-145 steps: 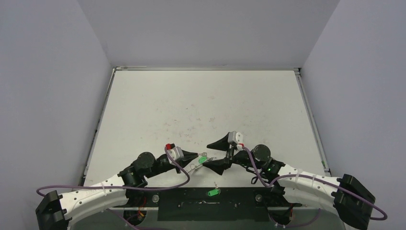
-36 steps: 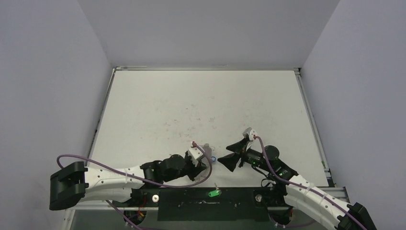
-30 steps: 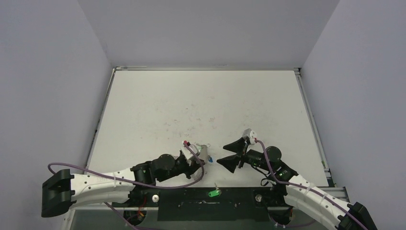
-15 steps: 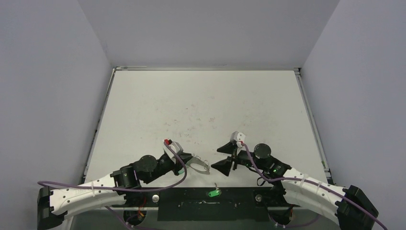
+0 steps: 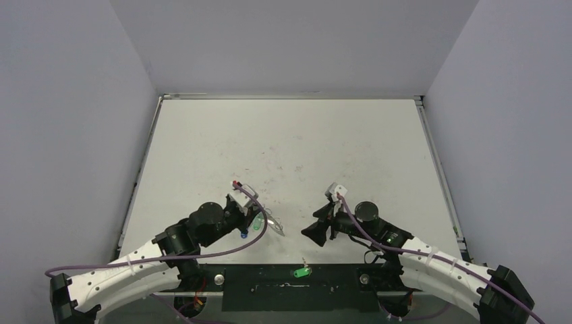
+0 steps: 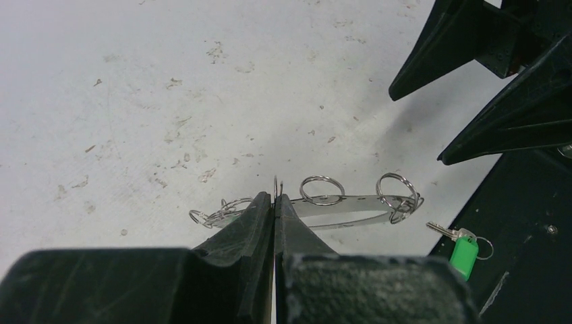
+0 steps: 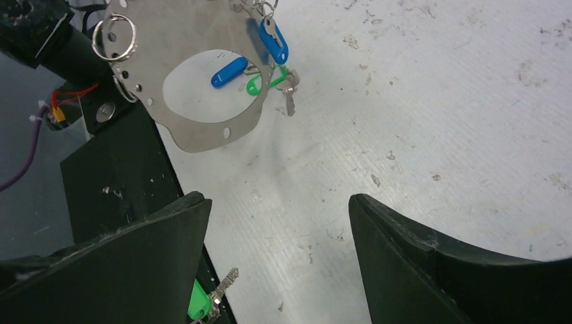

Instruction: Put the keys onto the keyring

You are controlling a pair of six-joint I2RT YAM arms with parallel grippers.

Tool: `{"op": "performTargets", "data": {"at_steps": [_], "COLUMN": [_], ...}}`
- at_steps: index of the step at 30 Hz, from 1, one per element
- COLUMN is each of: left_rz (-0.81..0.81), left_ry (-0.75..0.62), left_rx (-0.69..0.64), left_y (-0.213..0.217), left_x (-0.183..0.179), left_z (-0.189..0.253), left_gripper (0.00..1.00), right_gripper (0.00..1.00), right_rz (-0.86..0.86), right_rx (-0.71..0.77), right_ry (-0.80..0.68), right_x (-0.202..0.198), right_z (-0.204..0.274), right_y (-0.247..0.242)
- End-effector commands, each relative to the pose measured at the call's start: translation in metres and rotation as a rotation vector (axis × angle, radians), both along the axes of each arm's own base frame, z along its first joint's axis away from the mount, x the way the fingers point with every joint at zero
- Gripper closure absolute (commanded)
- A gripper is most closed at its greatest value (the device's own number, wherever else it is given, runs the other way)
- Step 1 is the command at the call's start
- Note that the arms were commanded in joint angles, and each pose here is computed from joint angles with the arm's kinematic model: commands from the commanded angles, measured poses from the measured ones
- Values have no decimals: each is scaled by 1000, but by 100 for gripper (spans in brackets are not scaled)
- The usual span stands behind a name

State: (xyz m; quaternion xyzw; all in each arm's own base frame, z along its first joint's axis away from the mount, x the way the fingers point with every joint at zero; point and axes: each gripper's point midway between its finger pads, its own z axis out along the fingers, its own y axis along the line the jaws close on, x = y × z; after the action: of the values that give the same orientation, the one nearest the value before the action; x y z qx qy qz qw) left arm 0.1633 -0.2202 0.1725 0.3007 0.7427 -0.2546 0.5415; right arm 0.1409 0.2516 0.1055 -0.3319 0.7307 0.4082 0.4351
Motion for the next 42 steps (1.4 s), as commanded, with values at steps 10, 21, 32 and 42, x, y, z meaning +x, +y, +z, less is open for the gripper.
{"op": "performTargets", "data": {"at_steps": [10,21,32,42], "left_rz": [-52,-123,-136,-139], "left_ry": [-36,-51,-25,-9], "left_rx": [-110,-164,-220,-226], "left_y": [-10,-20,-26,-29], "left_x": [18,10,6,7], "left_z": [42,27,17,14], "left_gripper": [100,100,100,100], "right_gripper": [7,6,44,56], "right_rz": [-347,-434,-435,-436], "right_rx": [-76,-153,-131,-112], "right_ry": [400,675,939,1018], "right_x": [2,-49,-78,-95], "right_z": [-3,-28,-51,-66], "right_y": [-30,-66,-49,-28]}}
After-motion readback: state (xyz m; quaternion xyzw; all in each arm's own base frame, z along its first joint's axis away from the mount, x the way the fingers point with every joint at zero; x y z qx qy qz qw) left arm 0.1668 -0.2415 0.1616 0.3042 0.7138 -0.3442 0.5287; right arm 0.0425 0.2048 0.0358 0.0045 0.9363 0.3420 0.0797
